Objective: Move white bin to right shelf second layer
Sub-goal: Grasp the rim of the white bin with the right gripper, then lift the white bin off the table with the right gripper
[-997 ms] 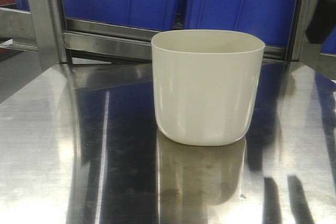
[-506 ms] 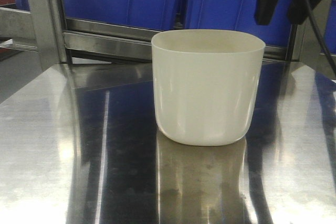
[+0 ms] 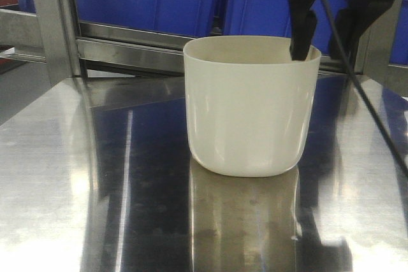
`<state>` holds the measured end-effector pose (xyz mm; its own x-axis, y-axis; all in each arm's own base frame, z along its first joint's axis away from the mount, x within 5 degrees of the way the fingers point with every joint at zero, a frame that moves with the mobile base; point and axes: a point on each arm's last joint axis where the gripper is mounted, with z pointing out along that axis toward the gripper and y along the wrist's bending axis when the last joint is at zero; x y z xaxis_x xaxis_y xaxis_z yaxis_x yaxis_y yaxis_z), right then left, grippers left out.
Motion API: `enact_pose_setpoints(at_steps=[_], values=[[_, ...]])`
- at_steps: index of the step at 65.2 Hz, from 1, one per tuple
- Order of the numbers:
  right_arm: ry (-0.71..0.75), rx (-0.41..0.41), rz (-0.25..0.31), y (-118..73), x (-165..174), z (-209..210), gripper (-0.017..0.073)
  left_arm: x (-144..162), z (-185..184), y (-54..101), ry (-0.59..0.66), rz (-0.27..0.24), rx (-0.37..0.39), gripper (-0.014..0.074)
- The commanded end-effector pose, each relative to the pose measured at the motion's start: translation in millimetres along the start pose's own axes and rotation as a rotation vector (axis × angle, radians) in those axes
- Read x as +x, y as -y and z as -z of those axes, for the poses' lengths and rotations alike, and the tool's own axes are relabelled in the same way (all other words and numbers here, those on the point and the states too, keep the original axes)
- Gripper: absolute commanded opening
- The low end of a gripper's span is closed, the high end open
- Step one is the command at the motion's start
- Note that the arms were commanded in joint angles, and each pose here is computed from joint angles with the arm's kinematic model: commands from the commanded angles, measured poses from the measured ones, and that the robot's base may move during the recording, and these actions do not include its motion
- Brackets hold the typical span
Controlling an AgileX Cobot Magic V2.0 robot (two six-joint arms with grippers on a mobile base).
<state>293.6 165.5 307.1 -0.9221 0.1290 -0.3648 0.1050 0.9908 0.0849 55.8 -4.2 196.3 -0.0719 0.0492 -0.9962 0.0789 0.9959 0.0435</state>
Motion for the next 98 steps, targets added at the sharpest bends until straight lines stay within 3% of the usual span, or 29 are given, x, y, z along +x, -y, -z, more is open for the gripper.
enact_pose_setpoints(at_steps=[1,26,44,58,63,70,77,88,98], values=[[0.077,-0.042,-0.008,-1.3,-9,17,0.034,4,-1,0.5,0.065,0.005,0.003,0.0085],[0.063,-0.024,0.005,-2.8,-8,1,0.0333,4,-1,0.5,0.065,0.005,0.003,0.0085],[0.065,-0.017,-0.014,3.2,-12,0,0.0073,4,-1,0.5,0.065,0.005,0.003,0.0085],[0.088,-0.03,0.0,7.2,-13,10,0.0047,4,-1,0.5,0.065,0.005,0.003,0.0085],[0.104,-0.035,0.049,11.5,-14,16,0.0047,4,-1,0.5,0.065,0.005,0.003,0.0085],[0.133,-0.066,0.169,21.9,-16,27,0.0047,4,-1,0.5,0.065,0.005,0.003,0.0085],[0.182,-0.114,0.234,37.9,-18,32,0.0047,4,-1,0.5,0.065,0.005,0.003,0.0085],[0.275,-0.16,0.217,74.1,-14,39,0.0047,4,-1,0.5,0.065,0.005,0.003,0.0085],[0.366,-0.132,0.16,111.6,-1,49,0.0047,4,-1,0.5,0.065,0.005,0.003,0.0085]])
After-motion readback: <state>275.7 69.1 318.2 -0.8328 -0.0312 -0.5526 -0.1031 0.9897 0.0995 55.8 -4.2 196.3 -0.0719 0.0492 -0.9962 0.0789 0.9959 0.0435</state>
